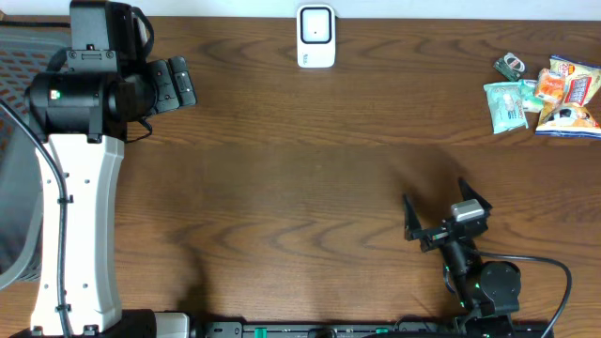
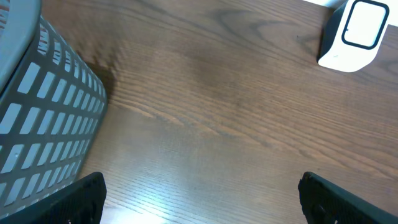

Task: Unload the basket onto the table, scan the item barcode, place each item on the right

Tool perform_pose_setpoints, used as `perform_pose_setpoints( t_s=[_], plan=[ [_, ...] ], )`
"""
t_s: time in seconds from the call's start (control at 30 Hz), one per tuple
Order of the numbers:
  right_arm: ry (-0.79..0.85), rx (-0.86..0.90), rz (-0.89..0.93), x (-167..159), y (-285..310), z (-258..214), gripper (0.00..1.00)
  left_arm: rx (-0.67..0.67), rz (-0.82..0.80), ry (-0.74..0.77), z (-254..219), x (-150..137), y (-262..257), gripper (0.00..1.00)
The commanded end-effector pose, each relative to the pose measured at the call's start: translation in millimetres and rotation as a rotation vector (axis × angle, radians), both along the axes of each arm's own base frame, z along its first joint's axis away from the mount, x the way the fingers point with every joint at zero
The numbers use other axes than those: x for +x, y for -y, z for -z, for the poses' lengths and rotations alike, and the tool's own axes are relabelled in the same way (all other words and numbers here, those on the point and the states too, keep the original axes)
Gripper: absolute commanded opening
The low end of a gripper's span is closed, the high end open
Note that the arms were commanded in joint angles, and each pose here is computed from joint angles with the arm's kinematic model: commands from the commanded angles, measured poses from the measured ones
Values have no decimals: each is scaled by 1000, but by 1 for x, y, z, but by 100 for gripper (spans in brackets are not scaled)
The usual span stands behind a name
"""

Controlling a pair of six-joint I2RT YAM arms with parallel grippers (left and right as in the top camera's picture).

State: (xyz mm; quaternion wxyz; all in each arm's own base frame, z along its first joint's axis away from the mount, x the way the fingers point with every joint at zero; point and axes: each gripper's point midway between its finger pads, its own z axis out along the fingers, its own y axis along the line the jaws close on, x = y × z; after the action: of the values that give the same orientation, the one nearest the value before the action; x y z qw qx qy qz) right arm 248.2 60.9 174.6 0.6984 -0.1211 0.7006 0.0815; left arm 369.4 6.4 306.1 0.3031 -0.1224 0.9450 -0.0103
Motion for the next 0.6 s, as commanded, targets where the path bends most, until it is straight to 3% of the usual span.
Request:
perform_pose_setpoints(
  t_s=[0.0,0.57],
  plan=[
    [24,-9,53,1,12,-4,99,6,0,-8,2,0,-1,98],
    [-58,-20,192,-3,43,17,99,6,0,-8,2,0,-1,98]
  ],
)
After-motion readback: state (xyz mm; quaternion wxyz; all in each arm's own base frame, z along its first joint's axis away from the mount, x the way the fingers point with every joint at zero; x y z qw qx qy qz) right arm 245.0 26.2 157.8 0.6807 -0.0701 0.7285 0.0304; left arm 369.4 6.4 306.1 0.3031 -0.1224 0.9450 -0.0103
